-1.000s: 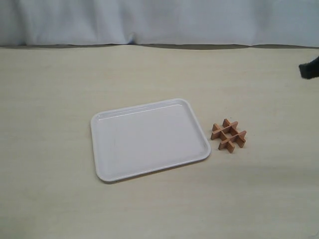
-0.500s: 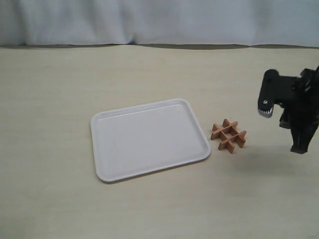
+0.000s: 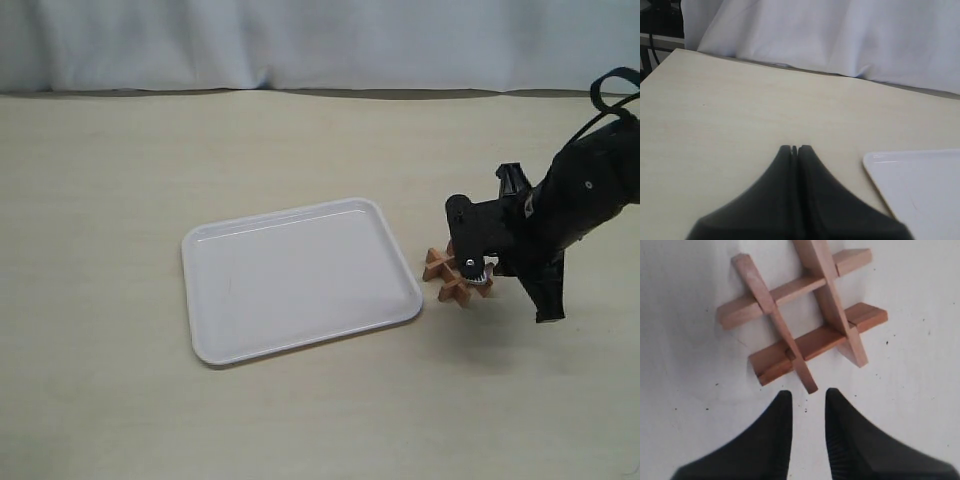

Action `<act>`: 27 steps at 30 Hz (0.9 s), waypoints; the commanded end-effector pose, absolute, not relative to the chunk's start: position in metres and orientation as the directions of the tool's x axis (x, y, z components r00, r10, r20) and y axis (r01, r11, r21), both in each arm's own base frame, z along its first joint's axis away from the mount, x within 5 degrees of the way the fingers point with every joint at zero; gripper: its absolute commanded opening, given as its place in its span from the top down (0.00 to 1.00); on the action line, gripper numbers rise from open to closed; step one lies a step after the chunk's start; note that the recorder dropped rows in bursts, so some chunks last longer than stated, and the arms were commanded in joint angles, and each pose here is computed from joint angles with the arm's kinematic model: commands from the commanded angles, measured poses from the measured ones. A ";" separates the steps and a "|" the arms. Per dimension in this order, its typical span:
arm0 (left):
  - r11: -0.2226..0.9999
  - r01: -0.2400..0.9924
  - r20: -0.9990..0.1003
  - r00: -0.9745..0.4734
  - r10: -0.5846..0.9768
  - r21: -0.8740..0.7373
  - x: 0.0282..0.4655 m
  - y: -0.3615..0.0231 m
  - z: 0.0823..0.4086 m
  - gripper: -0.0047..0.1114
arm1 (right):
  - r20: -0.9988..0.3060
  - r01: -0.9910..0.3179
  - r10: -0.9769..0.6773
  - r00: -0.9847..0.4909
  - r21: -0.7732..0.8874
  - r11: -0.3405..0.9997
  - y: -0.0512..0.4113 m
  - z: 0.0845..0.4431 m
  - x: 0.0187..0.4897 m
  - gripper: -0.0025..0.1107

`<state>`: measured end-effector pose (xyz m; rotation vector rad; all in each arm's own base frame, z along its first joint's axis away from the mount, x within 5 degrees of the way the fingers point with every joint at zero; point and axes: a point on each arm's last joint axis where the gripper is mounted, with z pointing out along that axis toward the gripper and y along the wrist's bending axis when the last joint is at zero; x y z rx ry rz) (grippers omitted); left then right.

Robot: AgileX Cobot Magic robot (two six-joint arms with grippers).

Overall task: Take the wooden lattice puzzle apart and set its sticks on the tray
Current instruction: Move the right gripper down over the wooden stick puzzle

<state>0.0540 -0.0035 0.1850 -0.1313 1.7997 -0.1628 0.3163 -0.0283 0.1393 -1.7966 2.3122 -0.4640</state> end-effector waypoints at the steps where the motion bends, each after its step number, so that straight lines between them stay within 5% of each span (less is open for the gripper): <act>1: 0.983 0.005 -0.958 -0.223 -0.179 -0.185 0.054 -0.004 0.185 0.96 | 0.060 -0.909 -0.971 -0.230 -0.370 0.192 -0.028 0.140 0.319 0.77; 27: 0.983 0.005 -0.958 -0.223 -0.179 -0.185 0.054 -0.004 0.185 0.96 | 0.063 -0.908 -0.979 -0.192 -0.389 0.153 -0.028 0.135 0.323 0.77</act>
